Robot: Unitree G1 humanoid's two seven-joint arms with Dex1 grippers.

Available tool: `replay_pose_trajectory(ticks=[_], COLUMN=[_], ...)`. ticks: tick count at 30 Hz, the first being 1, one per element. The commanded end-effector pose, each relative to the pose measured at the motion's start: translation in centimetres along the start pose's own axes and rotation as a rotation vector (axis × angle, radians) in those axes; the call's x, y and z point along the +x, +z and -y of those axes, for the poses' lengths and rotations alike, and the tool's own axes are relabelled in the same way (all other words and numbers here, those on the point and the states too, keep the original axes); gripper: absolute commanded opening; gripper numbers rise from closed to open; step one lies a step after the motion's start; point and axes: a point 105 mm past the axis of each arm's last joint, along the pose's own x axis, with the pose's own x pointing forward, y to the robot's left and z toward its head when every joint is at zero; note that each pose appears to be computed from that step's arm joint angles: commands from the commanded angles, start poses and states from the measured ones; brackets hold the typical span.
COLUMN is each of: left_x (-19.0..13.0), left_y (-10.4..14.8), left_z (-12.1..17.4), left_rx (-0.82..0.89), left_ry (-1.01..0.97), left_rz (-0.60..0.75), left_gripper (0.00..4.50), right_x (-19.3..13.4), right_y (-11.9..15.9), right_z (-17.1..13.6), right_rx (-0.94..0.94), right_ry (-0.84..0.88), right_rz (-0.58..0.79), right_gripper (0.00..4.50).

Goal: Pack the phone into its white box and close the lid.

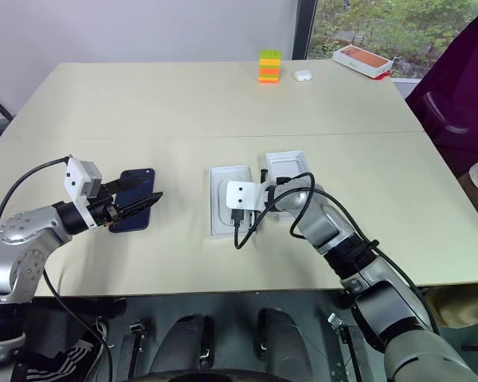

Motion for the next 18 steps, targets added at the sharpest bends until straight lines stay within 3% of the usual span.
replay_pose_trajectory(ticks=[1, 7, 13, 18], left_x=[0.1, 0.1, 0.2, 0.3], left_y=[1.0, 1.1, 1.2, 1.2], left_z=[0.3, 0.3, 0.4, 0.4], left_rx=[0.030, 0.034, 0.032, 0.030], left_ry=[-0.006, -0.005, -0.009, -0.006], left_rz=[0.028, 0.031, 0.032, 0.034], left_gripper=[3.00, 3.00, 3.00, 3.00], right_x=[-0.2, -0.3, 1.0, 0.4], right_y=[0.9, 2.7, 0.1, 1.2], right_z=[0.5, 1.5, -0.8, 0.8], right_rx=[0.026, 0.019, -0.026, -0.012], right_ry=[-0.024, -0.078, 0.001, -0.061], right_rz=[0.039, 0.121, 0.011, 0.065], right_gripper=[0.04, 0.04, 0.04, 0.04])
